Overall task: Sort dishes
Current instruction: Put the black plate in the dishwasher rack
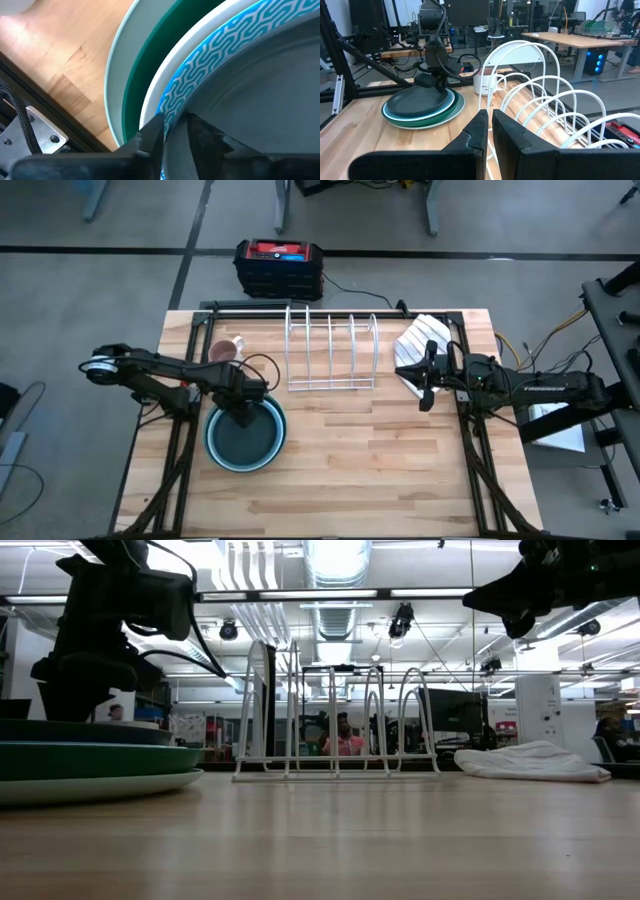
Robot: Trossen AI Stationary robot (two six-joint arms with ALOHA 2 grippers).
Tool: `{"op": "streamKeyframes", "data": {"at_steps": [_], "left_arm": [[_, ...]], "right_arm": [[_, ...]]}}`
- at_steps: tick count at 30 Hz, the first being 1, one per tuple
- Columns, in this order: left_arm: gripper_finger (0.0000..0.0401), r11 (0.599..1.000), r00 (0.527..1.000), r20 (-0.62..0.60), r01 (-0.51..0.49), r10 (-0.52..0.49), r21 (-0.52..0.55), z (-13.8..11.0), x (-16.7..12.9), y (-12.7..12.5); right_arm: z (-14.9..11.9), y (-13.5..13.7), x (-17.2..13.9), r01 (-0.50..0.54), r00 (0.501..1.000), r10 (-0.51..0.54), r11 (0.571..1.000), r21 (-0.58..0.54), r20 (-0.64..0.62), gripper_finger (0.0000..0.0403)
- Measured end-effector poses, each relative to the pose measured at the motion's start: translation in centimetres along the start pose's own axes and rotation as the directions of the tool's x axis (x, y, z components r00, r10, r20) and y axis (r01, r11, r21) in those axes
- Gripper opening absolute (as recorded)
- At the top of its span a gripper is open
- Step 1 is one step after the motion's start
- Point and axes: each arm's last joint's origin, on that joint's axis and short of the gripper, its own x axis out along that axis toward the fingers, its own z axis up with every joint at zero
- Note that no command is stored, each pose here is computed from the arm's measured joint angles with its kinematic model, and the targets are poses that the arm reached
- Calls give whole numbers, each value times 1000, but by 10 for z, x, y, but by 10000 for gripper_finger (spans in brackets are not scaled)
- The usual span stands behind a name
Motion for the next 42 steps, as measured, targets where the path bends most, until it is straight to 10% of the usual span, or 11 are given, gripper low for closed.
{"op": "streamKeyframes", "data": {"at_steps": [11, 22, 33, 42], "left_arm": [[11, 999, 1000, -14, 23, -24, -22, 1, -7, -2], [0, 1000, 999, 27, -23, 23, -18, 2, -79, -2], [0, 996, 965, 247, 75, -87, 56, 1, -167, 1], [0, 988, 848, 524, -9, -73, 153, 11, -220, -1]], "right_arm": [[0, 0, 0, 0, 1000, 0, 1000, -2, 0, 18], [-2, 0, 0, 0, 1000, -1, 1000, -22, -22, 18], [-2, 0, 0, 0, 1000, 0, 1000, -30, -24, 18], [0, 0, 0, 2, 1000, -2, 1000, -28, -4, 18]]}}
